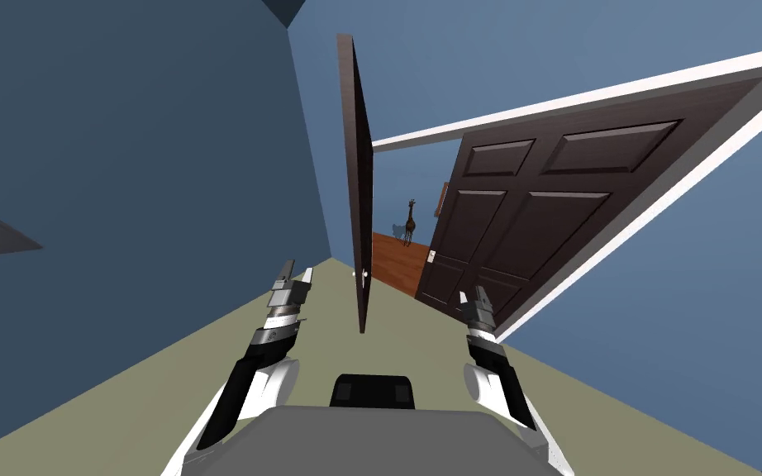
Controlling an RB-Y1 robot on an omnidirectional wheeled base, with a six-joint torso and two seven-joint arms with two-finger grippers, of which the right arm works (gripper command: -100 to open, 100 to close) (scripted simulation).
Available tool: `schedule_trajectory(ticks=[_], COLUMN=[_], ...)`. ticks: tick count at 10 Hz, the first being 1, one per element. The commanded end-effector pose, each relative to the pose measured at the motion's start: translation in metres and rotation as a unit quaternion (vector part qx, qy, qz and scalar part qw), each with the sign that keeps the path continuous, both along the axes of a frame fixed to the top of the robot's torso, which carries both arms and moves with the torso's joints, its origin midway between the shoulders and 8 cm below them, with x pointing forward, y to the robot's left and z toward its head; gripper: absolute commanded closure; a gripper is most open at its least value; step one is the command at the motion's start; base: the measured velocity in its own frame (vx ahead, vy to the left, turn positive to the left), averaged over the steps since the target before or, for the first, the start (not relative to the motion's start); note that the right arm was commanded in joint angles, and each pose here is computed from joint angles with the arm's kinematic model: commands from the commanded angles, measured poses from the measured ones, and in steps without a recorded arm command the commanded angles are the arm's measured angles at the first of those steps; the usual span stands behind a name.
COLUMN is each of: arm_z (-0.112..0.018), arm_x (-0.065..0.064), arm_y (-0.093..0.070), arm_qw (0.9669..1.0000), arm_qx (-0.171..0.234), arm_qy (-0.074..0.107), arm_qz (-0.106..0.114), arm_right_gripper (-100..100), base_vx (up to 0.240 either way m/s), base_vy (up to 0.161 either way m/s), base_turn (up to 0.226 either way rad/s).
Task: Pull the door open
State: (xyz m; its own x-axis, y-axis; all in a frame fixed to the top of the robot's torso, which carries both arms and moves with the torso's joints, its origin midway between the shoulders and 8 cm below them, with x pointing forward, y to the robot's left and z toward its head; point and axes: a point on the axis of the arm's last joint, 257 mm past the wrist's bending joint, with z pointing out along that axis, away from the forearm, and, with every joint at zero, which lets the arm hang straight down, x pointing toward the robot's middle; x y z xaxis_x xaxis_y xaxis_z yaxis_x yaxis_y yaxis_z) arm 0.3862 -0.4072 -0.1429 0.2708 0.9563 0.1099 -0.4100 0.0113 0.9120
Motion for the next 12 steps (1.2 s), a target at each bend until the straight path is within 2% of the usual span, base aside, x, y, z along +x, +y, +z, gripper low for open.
schedule_trajectory(ticks=[1, 4, 5, 7, 8, 9, 10, 11, 12], arm_z=[-0.014, -0.040, -0.043, -0.060, -0.061, -0.070, -0.074, -0.079, -0.087], arm_x=[-0.003, -0.010, -0.011, -0.018, -0.018, -0.023, -0.026, -0.027, -0.033], arm_y=[-0.014, -0.045, -0.046, -0.067, -0.067, -0.078, -0.088, -0.089, -0.100], arm_qw=[0.9999, 0.9988, 0.9987, 0.9971, 0.9971, 0.9960, 0.9952, 0.9948, 0.9934], arm_qx=[0.002, 0.007, 0.008, 0.011, 0.011, 0.014, 0.014, 0.016, 0.018], arm_qy=[0.011, 0.030, 0.032, 0.045, 0.046, 0.052, 0.053, 0.059, 0.065], arm_qz=[-0.012, -0.040, -0.040, -0.060, -0.060, -0.071, -0.080, -0.082, -0.093], arm_right_gripper=[-100, -100, -100, -100, -100, -100, -100, -100, -100], base_vx=[0.071, 0.094, 0.064, 0.062, 0.057, 0.043, 0.068, 0.059, 0.058], base_vy=[-0.019, -0.025, -0.024, -0.024, -0.025, -0.026, -0.035, -0.033, -0.019], base_turn=[0.232, 0.192, 0.064, 0.167, 0.064, 0.116, 0.202, 0.082, 0.128])
